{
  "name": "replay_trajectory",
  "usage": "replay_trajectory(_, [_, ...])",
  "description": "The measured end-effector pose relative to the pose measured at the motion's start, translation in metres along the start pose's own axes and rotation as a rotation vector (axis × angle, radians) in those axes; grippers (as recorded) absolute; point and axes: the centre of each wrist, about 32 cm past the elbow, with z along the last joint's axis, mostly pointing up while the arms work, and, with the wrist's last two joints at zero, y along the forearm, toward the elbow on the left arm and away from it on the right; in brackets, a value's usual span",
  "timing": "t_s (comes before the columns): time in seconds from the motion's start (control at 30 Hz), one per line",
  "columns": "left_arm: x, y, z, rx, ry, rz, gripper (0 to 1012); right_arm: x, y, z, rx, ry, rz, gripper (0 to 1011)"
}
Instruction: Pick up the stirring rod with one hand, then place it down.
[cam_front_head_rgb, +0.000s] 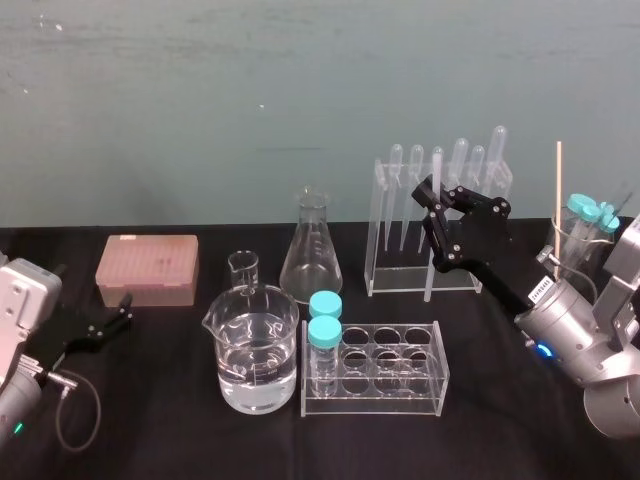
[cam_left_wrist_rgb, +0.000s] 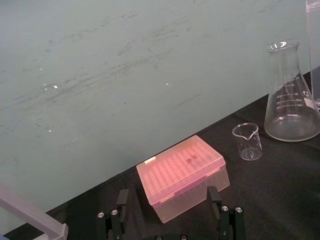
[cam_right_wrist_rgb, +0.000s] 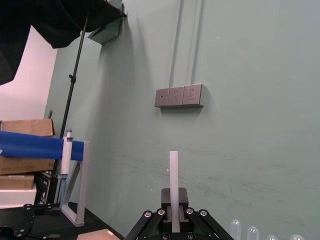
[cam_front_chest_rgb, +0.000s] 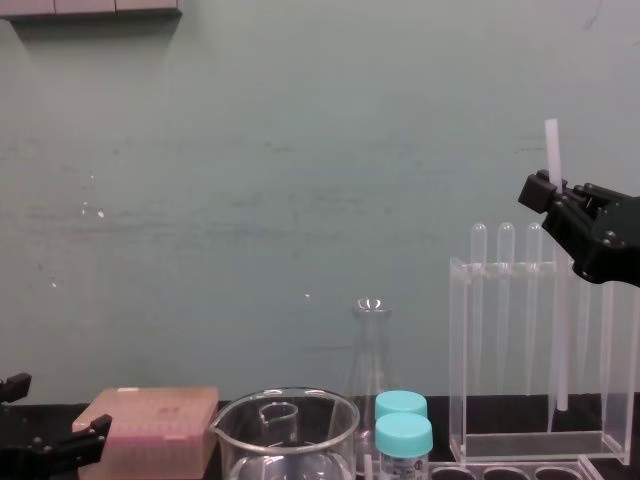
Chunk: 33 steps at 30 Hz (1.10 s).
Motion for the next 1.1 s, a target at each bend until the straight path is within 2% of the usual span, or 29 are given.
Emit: replay_trajectory(1.1, [0.0, 0.0, 0.0, 0.0, 0.0, 0.0, 1000, 0.0, 0.0, 0.0, 0.0, 0.0, 0.0, 70])
